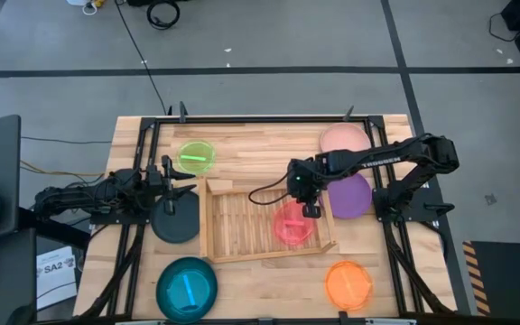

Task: Place and stack plates onto a shelf
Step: Put the red plate on the shelf

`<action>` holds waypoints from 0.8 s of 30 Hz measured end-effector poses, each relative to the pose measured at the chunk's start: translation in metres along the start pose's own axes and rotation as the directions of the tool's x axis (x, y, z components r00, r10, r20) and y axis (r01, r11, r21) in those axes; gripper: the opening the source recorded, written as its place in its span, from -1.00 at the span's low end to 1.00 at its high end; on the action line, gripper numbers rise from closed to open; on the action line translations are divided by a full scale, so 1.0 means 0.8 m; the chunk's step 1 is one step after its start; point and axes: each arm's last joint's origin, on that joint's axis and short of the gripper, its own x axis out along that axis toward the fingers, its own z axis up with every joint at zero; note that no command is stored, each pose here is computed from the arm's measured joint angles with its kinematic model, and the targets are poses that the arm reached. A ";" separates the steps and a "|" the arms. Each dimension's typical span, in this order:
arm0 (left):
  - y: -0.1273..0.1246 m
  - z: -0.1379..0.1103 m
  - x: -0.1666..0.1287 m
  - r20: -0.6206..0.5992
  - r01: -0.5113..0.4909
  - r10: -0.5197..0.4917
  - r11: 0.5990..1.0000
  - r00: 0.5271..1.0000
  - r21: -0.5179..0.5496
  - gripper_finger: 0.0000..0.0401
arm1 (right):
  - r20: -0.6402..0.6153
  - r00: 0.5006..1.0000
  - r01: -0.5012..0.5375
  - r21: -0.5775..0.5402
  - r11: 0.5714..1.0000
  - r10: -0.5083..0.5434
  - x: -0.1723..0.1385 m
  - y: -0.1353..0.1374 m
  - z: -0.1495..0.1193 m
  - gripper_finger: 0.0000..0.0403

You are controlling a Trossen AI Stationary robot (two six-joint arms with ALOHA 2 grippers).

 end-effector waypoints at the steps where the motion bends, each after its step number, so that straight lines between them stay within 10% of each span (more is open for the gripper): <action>1: 0.000 0.000 0.000 0.000 0.000 0.000 1.000 1.000 0.000 -0.27 | 0.010 1.000 0.000 -0.002 1.000 0.000 0.002 0.000 0.000 -0.97; 24: 0.000 0.000 0.000 0.000 0.000 0.000 1.000 1.000 0.000 -0.27 | 0.042 0.999 0.010 -0.010 1.000 -0.010 0.011 -0.002 -0.004 -0.85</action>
